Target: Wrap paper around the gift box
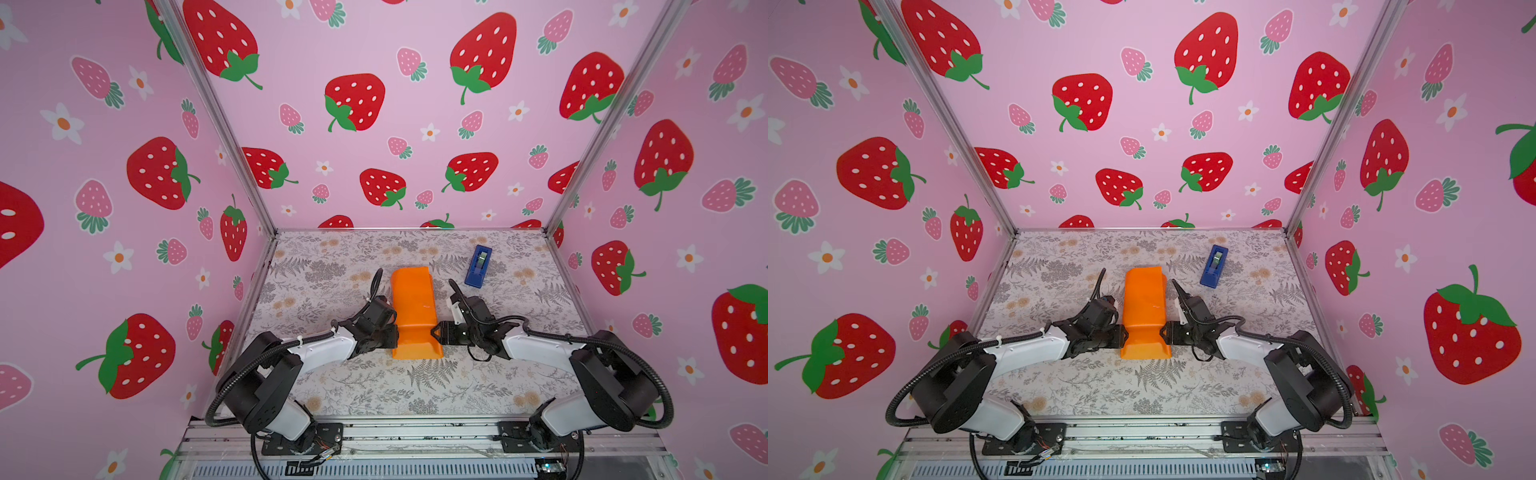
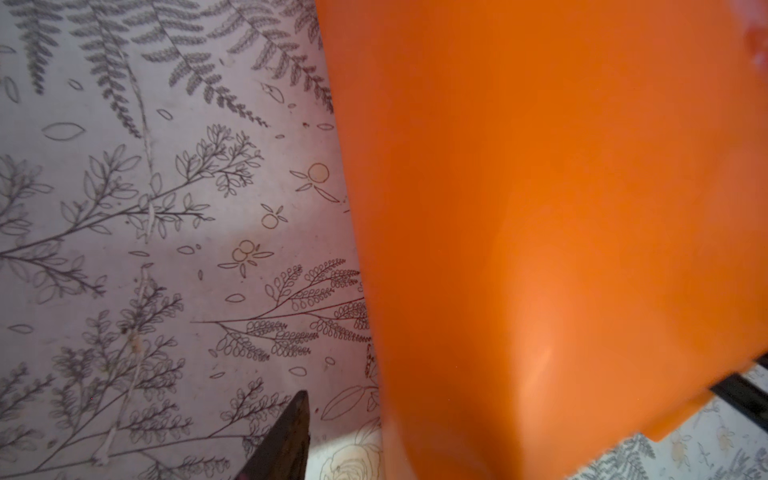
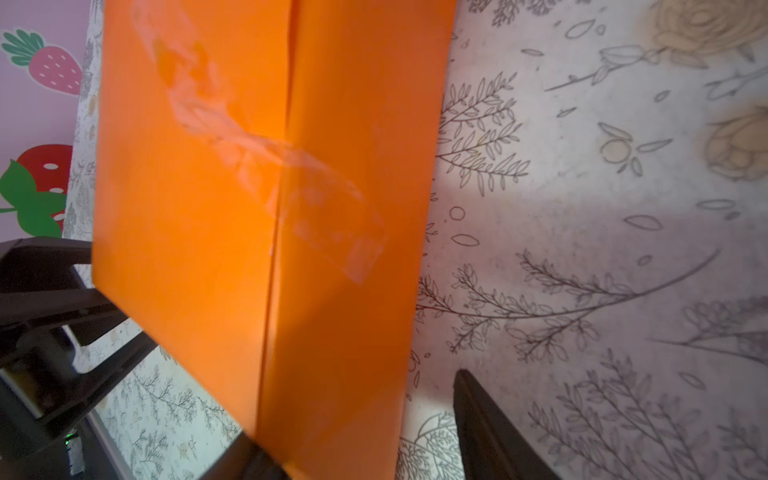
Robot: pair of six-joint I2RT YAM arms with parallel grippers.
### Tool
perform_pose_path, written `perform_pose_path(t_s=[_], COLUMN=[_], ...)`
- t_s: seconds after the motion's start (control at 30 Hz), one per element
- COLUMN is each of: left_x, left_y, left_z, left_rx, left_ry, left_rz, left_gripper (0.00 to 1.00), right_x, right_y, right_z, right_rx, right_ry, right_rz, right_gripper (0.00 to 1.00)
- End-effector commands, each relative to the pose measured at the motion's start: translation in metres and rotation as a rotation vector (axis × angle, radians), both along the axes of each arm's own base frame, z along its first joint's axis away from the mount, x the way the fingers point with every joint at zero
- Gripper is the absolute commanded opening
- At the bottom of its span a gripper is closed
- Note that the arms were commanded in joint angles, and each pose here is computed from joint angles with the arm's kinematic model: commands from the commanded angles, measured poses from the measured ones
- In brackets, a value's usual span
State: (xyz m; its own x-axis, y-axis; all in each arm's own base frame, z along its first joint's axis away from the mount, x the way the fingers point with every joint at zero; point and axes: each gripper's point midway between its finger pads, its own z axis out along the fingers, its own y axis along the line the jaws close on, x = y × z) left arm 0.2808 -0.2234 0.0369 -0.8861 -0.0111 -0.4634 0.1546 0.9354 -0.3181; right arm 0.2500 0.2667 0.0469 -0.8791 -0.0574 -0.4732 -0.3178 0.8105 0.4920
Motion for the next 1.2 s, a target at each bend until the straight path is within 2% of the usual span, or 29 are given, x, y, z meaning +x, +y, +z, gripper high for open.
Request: perform_pose_path(t_s=[0.0,0.23,0.4,0.63,0.9,1.17], left_x=[0.012,0.013,0.013,0.016,0.017,0.020], left_y=[0.000,0.001,0.005,0.005,0.005,0.004], left_z=[0.004,-0.003,-0.006,-0.012,-0.013,-0.014], left_rx=[0.012,0.025,0.049,0.066,0.068,0.066], left_ry=[-0.018,0.001,0.007,0.010,0.013,0.011], left_rz=[0.050,0.058,0.065,0.073,0.078,0.093], left_gripper=[0.49,0.45,0.43,0.42,0.42,0.42], right_x=[0.007,0.016,0.021,0.027,0.027,0.031], right_y=[-0.008,-0.007,-0.005,0.000,0.013,0.017], right_z=[-0.002,-0.002,-0.001,0.000,-0.013,-0.022], right_rx=[-0.041,-0.076,-0.073,-0.065,-0.077,-0.091], right_ry=[-0.058,-0.165,-0.229,-0.284,-0.275,-0.268], right_rz=[-0.057,-0.092,-0.109,-0.120,-0.086,-0.094], right_gripper=[0.56,0.43,0.38,0.38,0.43,0.40])
